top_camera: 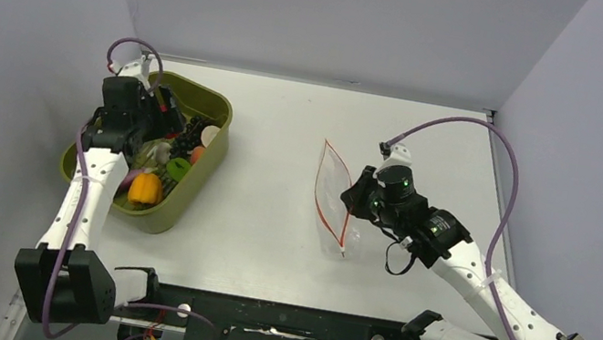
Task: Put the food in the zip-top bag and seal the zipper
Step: Pick up the fake fruit from the bin, then place the fake fruit in the zipper food storage bag.
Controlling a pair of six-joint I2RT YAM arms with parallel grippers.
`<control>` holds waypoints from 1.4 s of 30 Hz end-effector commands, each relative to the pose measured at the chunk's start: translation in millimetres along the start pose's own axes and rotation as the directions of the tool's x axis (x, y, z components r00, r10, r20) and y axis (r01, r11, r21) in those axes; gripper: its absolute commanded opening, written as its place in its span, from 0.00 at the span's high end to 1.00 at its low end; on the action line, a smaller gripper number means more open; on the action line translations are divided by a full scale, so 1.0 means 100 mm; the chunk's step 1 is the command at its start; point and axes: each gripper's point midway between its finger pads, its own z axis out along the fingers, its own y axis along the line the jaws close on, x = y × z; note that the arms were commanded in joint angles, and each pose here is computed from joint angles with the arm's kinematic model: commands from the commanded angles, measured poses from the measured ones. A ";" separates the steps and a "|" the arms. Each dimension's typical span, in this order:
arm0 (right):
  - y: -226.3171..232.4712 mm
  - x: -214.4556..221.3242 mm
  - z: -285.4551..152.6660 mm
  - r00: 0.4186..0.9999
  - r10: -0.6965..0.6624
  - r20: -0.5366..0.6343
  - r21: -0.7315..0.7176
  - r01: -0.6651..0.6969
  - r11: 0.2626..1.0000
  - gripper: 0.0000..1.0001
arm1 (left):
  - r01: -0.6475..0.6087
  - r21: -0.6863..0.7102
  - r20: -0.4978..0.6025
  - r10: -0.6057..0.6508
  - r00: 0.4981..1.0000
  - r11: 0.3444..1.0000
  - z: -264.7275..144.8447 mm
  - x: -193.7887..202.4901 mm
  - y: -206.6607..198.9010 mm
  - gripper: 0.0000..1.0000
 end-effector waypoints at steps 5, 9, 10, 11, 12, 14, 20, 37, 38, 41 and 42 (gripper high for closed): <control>0.25 -0.36 0.02 0.995 0.059 0.086 -0.061 -0.053 0.997 1.00 | -0.105 0.305 0.076 0.086 0.993 0.947 -0.50 -0.27 -0.80 0.41; 0.28 -0.38 0.08 0.994 0.079 0.081 -0.056 -0.075 0.996 1.00 | -0.107 0.445 0.067 0.086 0.994 0.889 -0.68 -0.20 -1.09 0.41; 0.29 -0.39 0.09 0.993 0.084 0.080 -0.056 -0.079 0.995 1.00 | -0.102 0.477 0.061 0.082 0.995 0.873 -0.72 -0.18 -1.16 0.42; 0.30 -0.39 0.10 0.993 0.086 0.078 -0.055 -0.082 0.995 1.00 | -0.093 0.510 0.054 0.076 0.996 0.855 -0.76 -0.16 -1.23 0.42; 0.31 -0.40 0.11 0.993 0.089 0.079 -0.059 -0.085 0.995 1.00 | -0.086 0.545 0.047 0.072 0.996 0.834 -0.80 -0.14 -1.30 0.42; 0.34 -0.41 0.14 0.992 0.096 0.079 -0.067 -0.090 0.994 1.00 | -0.074 0.623 0.041 0.062 0.997 0.778 -0.92 -0.11 -1.46 0.43; 0.41 -0.45 0.18 0.992 0.102 0.077 -0.090 -0.095 0.991 1.00 | -0.065 0.769 0.044 0.049 0.998 0.636 -1.28 -0.06 -1.91 0.45; 0.51 -0.49 0.20 0.989 0.124 0.082 -0.134 -0.112 0.985 1.00 | 0.038 0.950 -0.093 0.168 0.981 0.309 -1.99 0.95 -3.15 0.47; 0.51 -0.50 0.20 0.989 0.123 0.085 -0.134 -0.111 0.985 1.00 | 0.041 0.949 -0.099 0.172 0.980 0.312 -1.98 0.99 -3.18 0.47; 0.52 -0.53 0.17 0.988 0.123 0.094 -0.137 -0.109 0.984 1.00 | 0.045 0.944 -0.112 0.189 0.976 0.326 -1.91 1.11 -3.23 0.48; 0.53 -0.54 0.15 0.988 0.123 0.098 -0.142 -0.108 0.984 1.00 | 0.042 0.933 -0.114 0.183 0.976 0.358 -1.83 1.13 -3.23 0.49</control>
